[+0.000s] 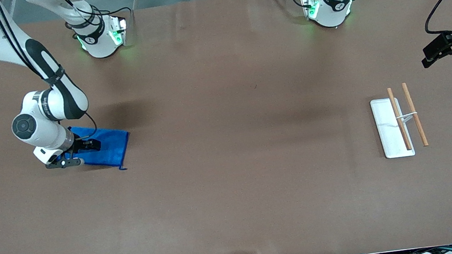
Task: Right arm passes towel to left arm to hang
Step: 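Reach the right gripper down and grasp the blue towel's edge, then lift the blue towel with the right gripper toward the table's middle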
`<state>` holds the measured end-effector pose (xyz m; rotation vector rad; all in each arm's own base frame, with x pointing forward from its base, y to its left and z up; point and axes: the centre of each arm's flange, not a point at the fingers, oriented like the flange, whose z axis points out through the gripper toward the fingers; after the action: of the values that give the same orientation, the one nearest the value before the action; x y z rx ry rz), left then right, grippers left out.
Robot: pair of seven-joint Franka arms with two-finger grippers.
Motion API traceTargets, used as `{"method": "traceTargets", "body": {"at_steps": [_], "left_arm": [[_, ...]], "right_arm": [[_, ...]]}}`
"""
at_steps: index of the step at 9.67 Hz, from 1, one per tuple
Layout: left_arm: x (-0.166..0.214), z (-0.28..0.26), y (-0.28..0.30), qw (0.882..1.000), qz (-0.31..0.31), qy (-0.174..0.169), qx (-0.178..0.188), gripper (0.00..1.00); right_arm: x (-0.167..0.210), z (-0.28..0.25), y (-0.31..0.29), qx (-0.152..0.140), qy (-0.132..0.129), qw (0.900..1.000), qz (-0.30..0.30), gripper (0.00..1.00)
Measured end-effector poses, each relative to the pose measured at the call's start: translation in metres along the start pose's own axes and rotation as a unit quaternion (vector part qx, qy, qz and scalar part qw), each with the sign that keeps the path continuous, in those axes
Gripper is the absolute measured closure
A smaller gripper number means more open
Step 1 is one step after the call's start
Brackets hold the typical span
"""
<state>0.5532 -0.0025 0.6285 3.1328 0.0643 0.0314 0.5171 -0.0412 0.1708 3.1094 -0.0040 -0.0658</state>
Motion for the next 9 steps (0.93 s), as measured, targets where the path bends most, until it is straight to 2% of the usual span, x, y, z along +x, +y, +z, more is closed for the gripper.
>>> {"method": "traceTargets", "body": {"at_steps": [1,2,4,6,7,8,9], "left_arm": [[0.0,0.0,0.0,1.0,0.001,0.0,0.0,0.0],[0.0,0.0,0.001,1.0,0.001,0.0,0.0,0.0],[0.001,0.0,0.001,1.0,0.002,0.003,0.0,0.0],[0.001,-0.001,0.0,1.0,0.002,0.005,0.0,0.0],[0.002,0.0,0.0,1.0,0.001,0.005,0.0,0.0],[0.002,0.0,0.0,1.0,0.001,0.005,0.0,0.0],[0.002,0.0,0.0,1.0,0.001,0.005,0.0,0.0]], "right_arm": [[-0.004,0.007,0.0,0.0,0.012,1.0,0.0,0.06],[-0.008,0.011,0.0,0.0,0.02,1.0,0.0,0.13],[-0.012,0.011,0.0,0.001,-0.003,1.0,0.001,0.46],[-0.007,-0.004,0.001,0.001,-0.053,0.999,0.001,0.75],[0.002,-0.021,0.002,0.002,-0.091,0.996,0.002,0.92],[0.016,-0.05,0.001,0.016,-0.13,0.991,0.015,0.95],[0.034,-0.087,-0.004,0.043,-0.157,0.986,0.029,0.95]]}}
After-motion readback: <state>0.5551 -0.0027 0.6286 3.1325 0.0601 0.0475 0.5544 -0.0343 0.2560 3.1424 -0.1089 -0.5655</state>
